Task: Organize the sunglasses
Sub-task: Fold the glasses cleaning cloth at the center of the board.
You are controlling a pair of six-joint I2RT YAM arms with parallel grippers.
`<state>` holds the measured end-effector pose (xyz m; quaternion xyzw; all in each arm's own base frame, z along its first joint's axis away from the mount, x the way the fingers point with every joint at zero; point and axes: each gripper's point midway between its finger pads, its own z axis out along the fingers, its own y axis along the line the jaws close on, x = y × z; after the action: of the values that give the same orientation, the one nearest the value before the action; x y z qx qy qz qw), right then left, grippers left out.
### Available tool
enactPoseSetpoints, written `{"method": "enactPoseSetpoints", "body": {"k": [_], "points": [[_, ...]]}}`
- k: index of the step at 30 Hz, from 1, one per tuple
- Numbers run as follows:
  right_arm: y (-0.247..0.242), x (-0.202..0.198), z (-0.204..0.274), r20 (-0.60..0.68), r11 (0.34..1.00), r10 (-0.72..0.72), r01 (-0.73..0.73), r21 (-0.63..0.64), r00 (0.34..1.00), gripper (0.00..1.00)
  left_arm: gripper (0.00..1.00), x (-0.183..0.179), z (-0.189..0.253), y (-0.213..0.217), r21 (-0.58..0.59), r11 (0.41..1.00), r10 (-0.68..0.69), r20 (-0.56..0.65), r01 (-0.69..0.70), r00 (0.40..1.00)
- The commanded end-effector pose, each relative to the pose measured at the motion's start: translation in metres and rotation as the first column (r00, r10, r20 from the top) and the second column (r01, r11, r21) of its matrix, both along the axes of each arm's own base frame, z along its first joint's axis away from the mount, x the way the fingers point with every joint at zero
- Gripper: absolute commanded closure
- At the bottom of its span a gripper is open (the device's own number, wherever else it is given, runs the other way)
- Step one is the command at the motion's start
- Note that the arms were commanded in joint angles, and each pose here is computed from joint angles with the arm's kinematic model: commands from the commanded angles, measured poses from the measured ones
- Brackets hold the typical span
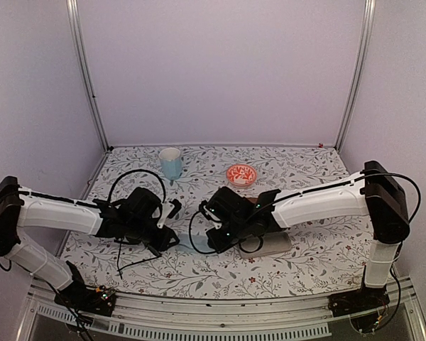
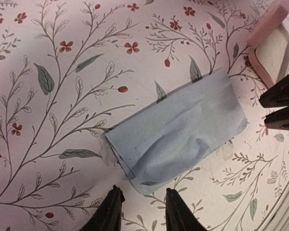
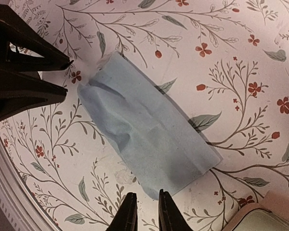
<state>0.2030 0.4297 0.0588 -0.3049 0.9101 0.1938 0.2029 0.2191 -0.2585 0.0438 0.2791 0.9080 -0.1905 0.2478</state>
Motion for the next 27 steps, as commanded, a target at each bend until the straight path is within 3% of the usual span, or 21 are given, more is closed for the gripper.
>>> {"method": "enactPoseSetpoints", "body": {"k": [1,12,27], "points": [[0.013,0.012,0.003,0.020,1.000,-0.011,0.011,0.025,1.000,0.82,0.67,0.014,0.017,-0.009,-0.044,0.999,0.022,0.058,-0.020,0.998],[0.021,0.007,-0.020,-0.028,1.000,0.017,-0.016,0.023,0.999,0.83,0.66,0.028,-0.005,-0.031,-0.030,1.000,-0.001,0.021,0.001,1.000],[0.008,-0.005,-0.038,-0.079,1.000,0.008,-0.008,-0.001,0.997,0.84,0.66,0.008,-0.034,-0.005,0.056,0.998,0.025,-0.025,-0.024,0.999]]}}
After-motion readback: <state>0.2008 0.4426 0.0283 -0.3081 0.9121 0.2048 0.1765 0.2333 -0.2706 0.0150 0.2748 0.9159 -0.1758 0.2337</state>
